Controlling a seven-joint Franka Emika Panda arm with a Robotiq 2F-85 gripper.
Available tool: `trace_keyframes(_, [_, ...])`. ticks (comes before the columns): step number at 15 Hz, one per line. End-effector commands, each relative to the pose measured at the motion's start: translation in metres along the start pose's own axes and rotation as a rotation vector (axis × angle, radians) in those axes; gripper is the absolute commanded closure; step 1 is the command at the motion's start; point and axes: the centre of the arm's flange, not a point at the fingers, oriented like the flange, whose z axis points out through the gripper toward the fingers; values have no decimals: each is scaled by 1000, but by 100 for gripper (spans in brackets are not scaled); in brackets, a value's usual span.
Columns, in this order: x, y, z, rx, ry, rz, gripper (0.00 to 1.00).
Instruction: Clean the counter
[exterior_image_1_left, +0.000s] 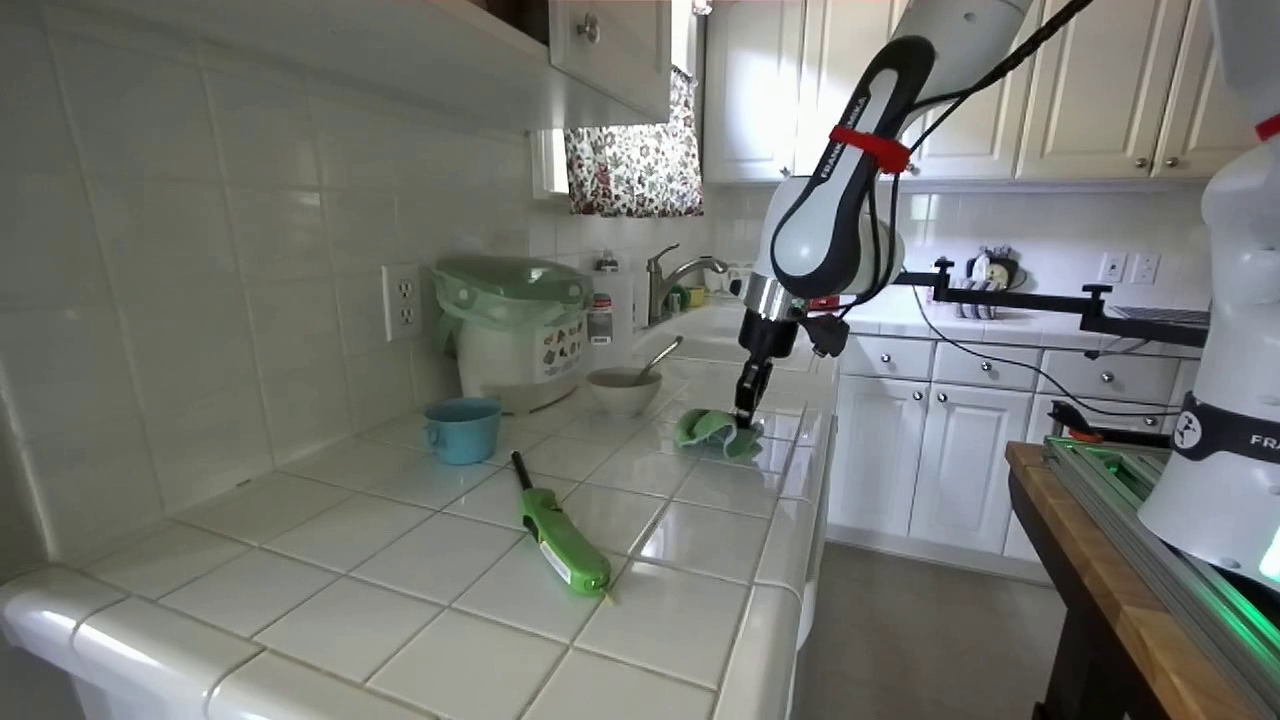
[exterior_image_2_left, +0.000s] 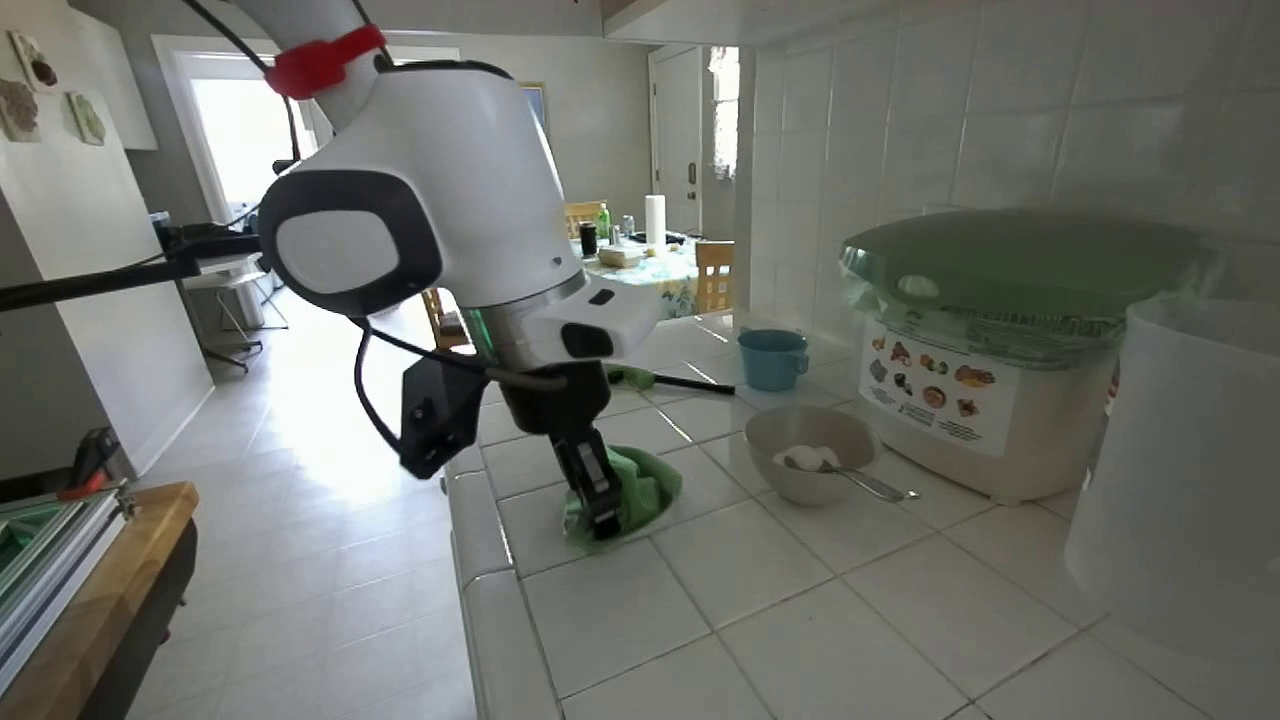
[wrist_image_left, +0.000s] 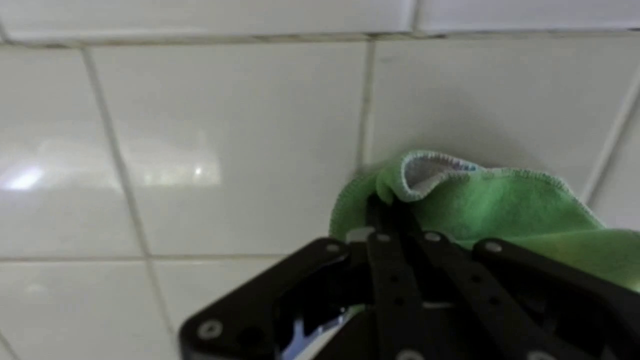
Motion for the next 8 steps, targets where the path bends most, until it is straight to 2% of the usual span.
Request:
trace_keyframes(1, [8,-57,-2,51,2,-87,99])
trace_keyframes(3, [7,-85,-3,67,4,-133,99])
trace_keyframes(5, [7,-90,-3,69,1,-147,99])
trace_keyframes(8, [8,-54,-4,31,27,-71,99])
